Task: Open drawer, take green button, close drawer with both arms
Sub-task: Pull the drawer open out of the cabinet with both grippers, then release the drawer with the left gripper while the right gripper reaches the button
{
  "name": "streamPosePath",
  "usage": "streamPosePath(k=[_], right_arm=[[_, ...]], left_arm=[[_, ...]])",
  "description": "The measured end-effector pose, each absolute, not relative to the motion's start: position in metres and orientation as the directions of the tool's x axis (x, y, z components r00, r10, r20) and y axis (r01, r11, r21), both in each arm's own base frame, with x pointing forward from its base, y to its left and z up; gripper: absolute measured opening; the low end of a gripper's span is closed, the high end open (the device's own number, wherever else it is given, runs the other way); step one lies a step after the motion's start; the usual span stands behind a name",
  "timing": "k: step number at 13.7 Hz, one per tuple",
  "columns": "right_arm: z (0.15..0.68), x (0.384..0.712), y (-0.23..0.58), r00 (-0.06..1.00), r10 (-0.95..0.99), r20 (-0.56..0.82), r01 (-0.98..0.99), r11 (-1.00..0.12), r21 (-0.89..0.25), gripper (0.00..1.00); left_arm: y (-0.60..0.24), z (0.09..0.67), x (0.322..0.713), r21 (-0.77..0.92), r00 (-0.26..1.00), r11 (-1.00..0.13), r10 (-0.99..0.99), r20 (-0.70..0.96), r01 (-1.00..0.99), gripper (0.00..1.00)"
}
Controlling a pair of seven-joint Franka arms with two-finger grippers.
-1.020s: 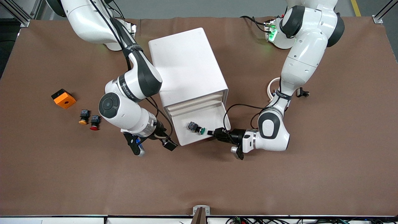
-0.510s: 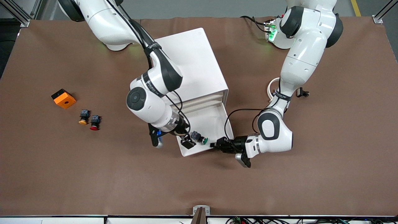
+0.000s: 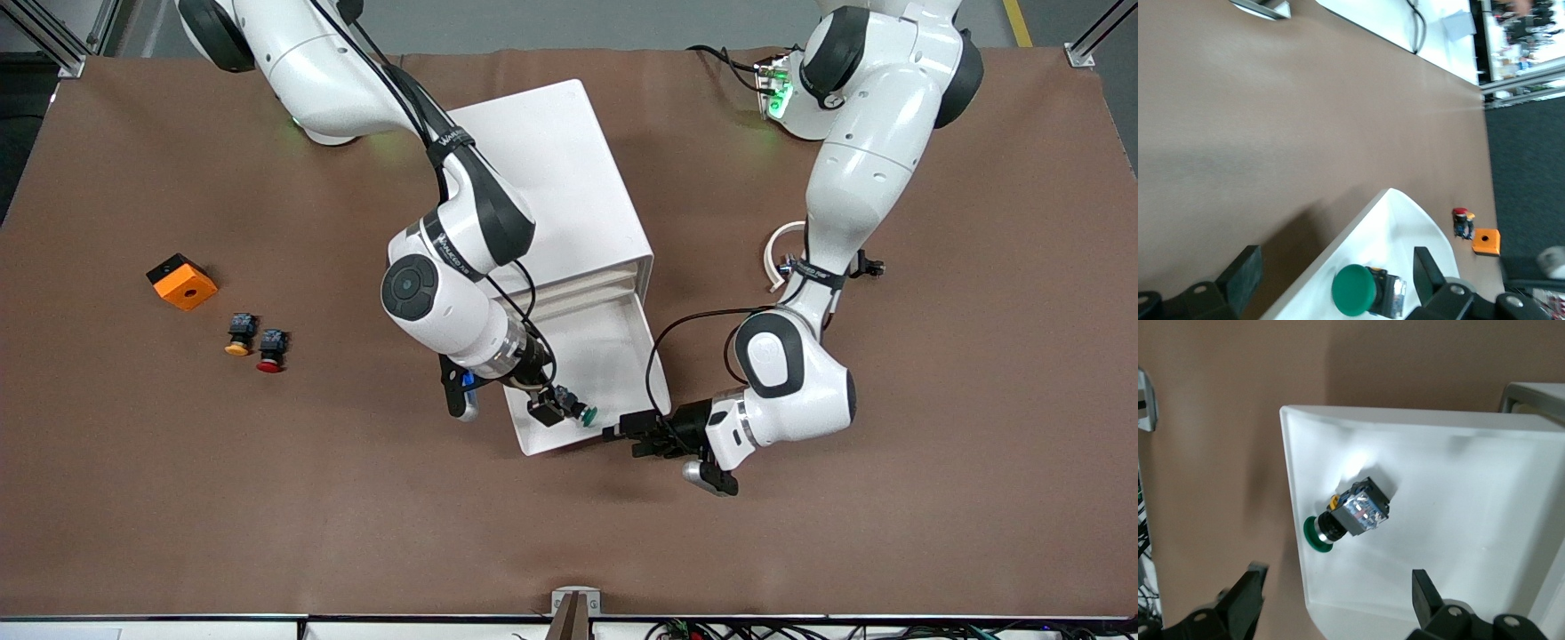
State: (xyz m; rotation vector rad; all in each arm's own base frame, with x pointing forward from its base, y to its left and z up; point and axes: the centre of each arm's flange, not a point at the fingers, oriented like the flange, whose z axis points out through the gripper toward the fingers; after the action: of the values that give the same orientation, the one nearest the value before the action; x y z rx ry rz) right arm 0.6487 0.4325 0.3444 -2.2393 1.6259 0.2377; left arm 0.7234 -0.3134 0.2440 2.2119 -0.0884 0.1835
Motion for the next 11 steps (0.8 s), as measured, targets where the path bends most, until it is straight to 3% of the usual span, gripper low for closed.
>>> streamPosePath(k=[8,11], right_arm=[[0.313,0.652,0.439,0.141,-0.906,-0.399,-0.99,-0.134,-0.045,1.0],[0.311,0.657,0.441,0.061,-0.911,-0.409,-0.998,-0.058,-0.02,1.0]], left_arm=[[-0.246,0.408,0.726,0.49,0.998,-0.872,0.041,0.053,0.009,1.0],[-0.189,0.452,0.715,0.235,0.998,-0.97,-0.049,0.047,-0.058,1.0]])
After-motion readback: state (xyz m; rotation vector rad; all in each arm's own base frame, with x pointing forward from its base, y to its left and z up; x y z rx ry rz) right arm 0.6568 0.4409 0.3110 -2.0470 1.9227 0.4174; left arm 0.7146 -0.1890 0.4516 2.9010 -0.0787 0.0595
